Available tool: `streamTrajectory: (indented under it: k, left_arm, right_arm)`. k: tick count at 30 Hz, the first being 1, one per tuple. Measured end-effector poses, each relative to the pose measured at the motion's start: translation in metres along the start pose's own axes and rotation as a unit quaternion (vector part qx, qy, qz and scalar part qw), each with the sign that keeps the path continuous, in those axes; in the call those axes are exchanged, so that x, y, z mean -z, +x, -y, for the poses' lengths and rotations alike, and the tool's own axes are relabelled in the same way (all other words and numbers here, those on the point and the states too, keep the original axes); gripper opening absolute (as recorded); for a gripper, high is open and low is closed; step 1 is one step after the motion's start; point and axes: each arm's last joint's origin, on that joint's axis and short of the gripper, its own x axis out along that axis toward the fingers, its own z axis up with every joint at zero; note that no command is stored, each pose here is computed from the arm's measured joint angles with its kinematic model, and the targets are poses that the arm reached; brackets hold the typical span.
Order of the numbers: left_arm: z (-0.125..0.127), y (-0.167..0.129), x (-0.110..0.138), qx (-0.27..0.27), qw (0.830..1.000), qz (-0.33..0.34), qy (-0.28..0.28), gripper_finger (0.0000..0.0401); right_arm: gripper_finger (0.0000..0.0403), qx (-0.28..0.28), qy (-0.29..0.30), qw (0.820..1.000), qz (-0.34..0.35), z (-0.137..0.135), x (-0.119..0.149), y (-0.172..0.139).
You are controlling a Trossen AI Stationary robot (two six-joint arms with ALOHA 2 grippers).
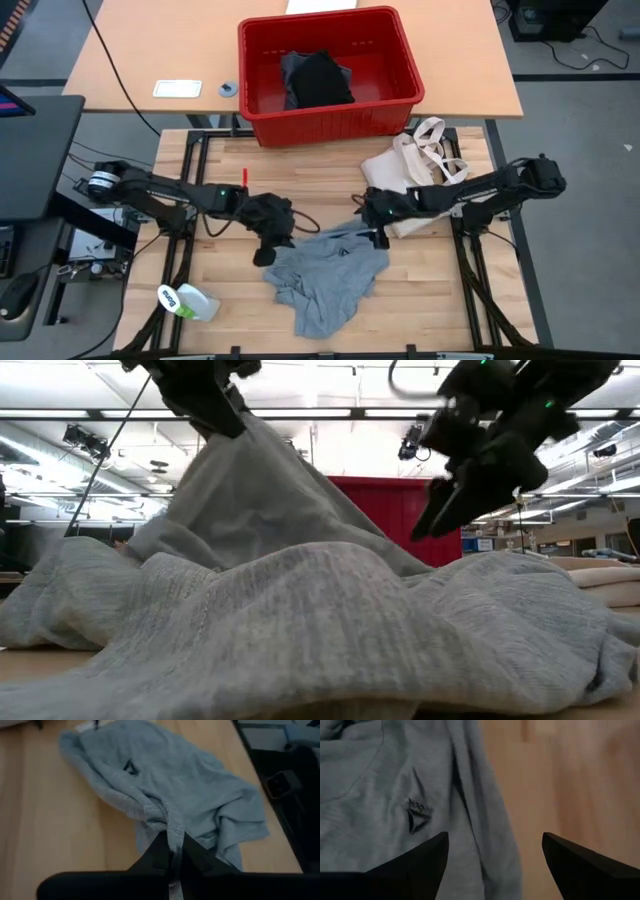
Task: Fold Laundry from Bin
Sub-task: Fold the gray shirt
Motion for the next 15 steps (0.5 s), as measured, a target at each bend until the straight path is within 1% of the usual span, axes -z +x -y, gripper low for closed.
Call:
streamTrajectory:
  k: [2,4,9,12,15]
  left_arm:
    - [0.002,0.0,-0.001,-0.002,1.0,0.005,0.008,0.0017]
    - [0.002,0.0,-0.001,-0.008,1.0,0.003,0.014,0.0017]
    - [0.001,0.0,0.0,-0.009,1.0,0.003,0.016,0.0017]
    - [-0.001,-0.001,0.0,-0.013,1.0,0.002,0.014,0.0016]
    - [-0.003,-0.001,0.0,-0.021,1.0,0.002,0.01,0.0016]
  right_arm:
    - [0.0337,-0.035,0.013,0.999,-0.007,0.007,0.003,0.009]
    - [0.0342,-0.056,0.007,0.998,-0.023,0.01,0.009,0.021]
    - [0.0345,-0.088,-0.03,0.994,-0.052,0.01,0.024,0.049]
    - [0.0346,-0.105,-0.028,0.993,-0.053,0.011,0.027,0.058]
    - [0.0344,-0.111,-0.026,0.992,-0.057,0.011,0.028,0.058]
